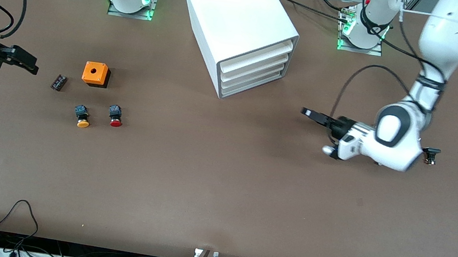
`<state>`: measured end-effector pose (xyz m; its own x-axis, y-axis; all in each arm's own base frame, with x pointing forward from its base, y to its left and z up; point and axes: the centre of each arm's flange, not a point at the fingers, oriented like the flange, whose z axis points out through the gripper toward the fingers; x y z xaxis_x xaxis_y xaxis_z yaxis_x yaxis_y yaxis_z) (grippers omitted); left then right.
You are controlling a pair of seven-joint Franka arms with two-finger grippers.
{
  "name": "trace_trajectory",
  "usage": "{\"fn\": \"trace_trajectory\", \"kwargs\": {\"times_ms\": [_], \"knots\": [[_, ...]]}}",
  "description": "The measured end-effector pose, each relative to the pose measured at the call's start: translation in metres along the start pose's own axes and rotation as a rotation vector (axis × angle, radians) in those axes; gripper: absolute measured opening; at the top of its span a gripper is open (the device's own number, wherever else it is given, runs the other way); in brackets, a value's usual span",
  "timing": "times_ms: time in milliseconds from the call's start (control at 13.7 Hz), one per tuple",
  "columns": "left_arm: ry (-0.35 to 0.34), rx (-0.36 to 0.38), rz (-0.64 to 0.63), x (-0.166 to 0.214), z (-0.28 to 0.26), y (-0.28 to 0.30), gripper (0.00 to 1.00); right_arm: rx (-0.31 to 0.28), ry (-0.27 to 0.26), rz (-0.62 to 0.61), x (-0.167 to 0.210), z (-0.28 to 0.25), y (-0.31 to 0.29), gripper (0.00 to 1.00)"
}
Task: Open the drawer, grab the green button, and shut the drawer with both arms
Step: 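Reach the left gripper to the top drawer handle of the cabinet, then pull the top drawer open with the left gripper while the right gripper approaches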
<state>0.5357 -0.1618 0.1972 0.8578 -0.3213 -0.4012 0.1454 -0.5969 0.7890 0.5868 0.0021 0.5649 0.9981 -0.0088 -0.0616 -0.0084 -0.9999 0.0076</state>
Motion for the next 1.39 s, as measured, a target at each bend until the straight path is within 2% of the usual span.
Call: {"fn": "trace_trajectory", "kwargs": {"times_ms": [220, 585, 659, 732, 805, 878, 951, 1024, 1098, 1244, 1390], "knots": [[-0.012, -0.031, 0.134, -0.012, 0.075, -0.005, 1.0, 0.002, -0.011, -0.074, -0.007, -0.004, -0.042, 1.0], [-0.044, -0.101, 0.154, -0.044, 0.158, -0.016, 0.97, 0.005, -0.011, -0.221, -0.023, -0.008, -0.122, 1.0], [-0.056, -0.111, 0.15, -0.05, 0.17, -0.015, 0.92, 0.005, -0.012, -0.253, -0.027, -0.008, -0.14, 1.0], [-0.065, -0.114, 0.145, -0.054, 0.178, -0.014, 0.92, 0.005, -0.013, -0.281, -0.032, -0.008, -0.155, 1.0], [-0.073, -0.117, 0.142, -0.058, 0.186, -0.013, 0.86, 0.005, -0.014, -0.307, -0.036, -0.008, -0.169, 1.0], [-0.077, -0.123, 0.137, -0.061, 0.193, -0.011, 0.86, 0.005, -0.015, -0.327, -0.04, -0.008, -0.18, 1.0], [-0.078, -0.127, 0.131, -0.064, 0.197, -0.011, 0.81, 0.005, -0.018, -0.341, -0.043, -0.007, -0.187, 1.0], [-0.078, -0.125, 0.127, -0.066, 0.2, -0.012, 0.7, 0.005, -0.021, -0.348, -0.045, -0.006, -0.191, 1.0], [-0.08, -0.122, 0.125, -0.067, 0.203, -0.012, 0.7, 0.004, -0.023, -0.35, -0.045, -0.005, -0.191, 1.0], [-0.08, -0.123, 0.121, -0.068, 0.204, -0.013, 0.58, 0.004, -0.026, -0.349, -0.045, -0.004, -0.191, 1.0], [-0.068, -0.139, 0.121, -0.067, 0.198, -0.01, 0.32, 0.004, -0.027, -0.35, -0.045, -0.003, -0.191, 1.0]]}}
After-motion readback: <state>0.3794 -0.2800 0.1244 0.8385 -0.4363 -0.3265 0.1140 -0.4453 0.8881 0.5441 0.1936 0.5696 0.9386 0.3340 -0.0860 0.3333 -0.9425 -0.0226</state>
